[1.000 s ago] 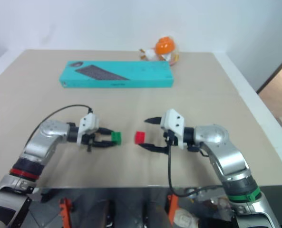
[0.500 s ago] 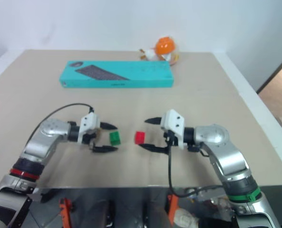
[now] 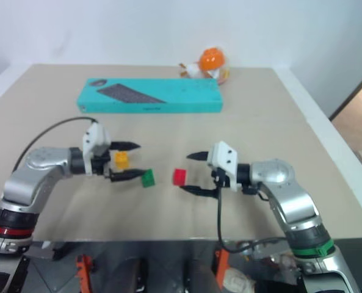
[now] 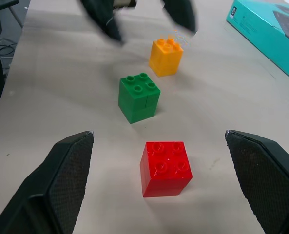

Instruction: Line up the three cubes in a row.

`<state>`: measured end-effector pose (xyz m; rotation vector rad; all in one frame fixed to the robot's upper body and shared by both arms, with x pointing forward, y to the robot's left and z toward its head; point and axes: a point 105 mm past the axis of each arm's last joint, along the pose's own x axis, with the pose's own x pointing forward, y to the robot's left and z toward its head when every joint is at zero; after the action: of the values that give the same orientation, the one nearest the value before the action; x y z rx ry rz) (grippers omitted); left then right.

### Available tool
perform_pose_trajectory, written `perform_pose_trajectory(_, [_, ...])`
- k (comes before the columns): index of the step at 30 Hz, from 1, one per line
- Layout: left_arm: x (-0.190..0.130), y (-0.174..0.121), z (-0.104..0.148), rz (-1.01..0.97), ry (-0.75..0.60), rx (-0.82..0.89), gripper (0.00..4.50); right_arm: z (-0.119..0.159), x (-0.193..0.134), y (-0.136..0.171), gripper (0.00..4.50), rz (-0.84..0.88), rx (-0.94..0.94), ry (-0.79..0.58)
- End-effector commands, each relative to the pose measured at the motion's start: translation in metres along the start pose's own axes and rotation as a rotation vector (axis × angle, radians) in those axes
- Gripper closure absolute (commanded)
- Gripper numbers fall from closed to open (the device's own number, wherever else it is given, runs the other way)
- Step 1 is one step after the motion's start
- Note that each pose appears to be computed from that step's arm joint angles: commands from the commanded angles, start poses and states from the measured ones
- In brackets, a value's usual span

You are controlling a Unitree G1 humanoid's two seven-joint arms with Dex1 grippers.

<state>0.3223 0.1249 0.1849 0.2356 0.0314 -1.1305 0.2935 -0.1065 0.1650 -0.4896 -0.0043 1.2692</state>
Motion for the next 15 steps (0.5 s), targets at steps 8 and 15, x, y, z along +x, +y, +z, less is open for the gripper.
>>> perform_pose_trajectory(8, [-0.041,0.03,-0.009,0.135,0.012,0.114,0.03,0.013,0.003,-0.004,0.0,0.041,-0.025,-0.041])
perform_pose_trajectory(15, [-0.048,0.039,-0.028,0.057,0.092,0.118,0.03,0.009,0.004,-0.007,0.0,0.046,-0.038,-0.021])
